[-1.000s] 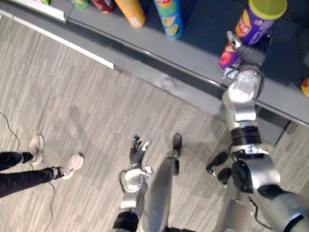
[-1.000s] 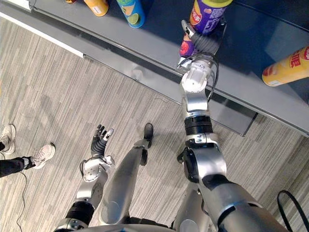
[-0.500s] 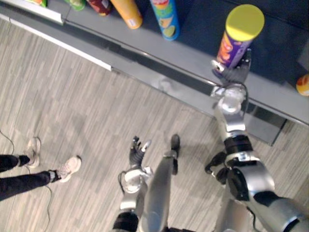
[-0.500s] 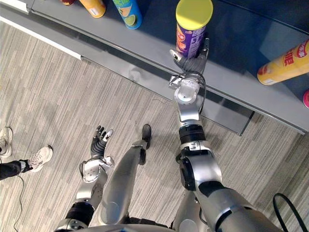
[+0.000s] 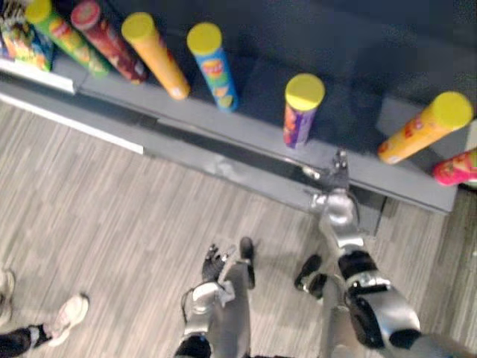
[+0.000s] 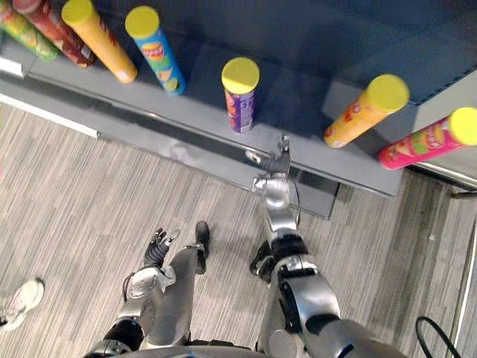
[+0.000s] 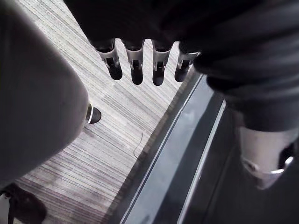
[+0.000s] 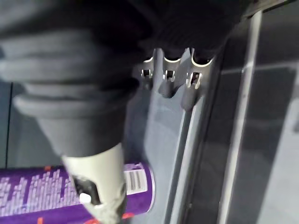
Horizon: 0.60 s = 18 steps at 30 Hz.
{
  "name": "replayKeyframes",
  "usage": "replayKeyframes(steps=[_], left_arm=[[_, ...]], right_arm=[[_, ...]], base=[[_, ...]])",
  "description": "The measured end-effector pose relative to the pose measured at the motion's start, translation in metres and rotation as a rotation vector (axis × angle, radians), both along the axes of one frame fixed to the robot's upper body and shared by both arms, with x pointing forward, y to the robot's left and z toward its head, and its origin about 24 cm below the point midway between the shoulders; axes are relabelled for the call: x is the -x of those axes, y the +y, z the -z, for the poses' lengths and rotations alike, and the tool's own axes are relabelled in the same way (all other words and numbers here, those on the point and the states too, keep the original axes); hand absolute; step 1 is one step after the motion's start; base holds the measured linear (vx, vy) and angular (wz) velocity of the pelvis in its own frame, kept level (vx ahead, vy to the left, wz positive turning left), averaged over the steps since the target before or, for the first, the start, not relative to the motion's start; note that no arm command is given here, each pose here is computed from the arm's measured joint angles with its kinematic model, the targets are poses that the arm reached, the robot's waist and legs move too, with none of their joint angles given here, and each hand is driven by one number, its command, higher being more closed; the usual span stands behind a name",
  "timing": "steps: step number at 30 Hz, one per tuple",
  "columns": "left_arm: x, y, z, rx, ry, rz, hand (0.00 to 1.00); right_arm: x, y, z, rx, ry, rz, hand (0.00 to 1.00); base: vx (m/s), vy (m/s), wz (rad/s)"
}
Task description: Put the gum and the chips on the shelf.
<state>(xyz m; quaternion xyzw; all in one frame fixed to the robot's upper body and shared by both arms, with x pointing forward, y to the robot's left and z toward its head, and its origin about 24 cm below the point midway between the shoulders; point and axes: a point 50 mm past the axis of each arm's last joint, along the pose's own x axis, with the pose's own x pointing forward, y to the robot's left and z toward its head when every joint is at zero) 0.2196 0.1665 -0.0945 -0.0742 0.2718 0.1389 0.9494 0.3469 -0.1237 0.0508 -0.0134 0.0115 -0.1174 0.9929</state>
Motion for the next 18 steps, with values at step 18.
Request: replayKeyframes(steps=[18], left_arm=[[0.115, 0.046, 0.06, -0.034, 0.445, -0.027, 0.0]], right_arm=[[0.233, -0.058, 0.19, -0.118, 0.79, -0.105, 0.0]], base=[[0.12, 0.046, -0.28]])
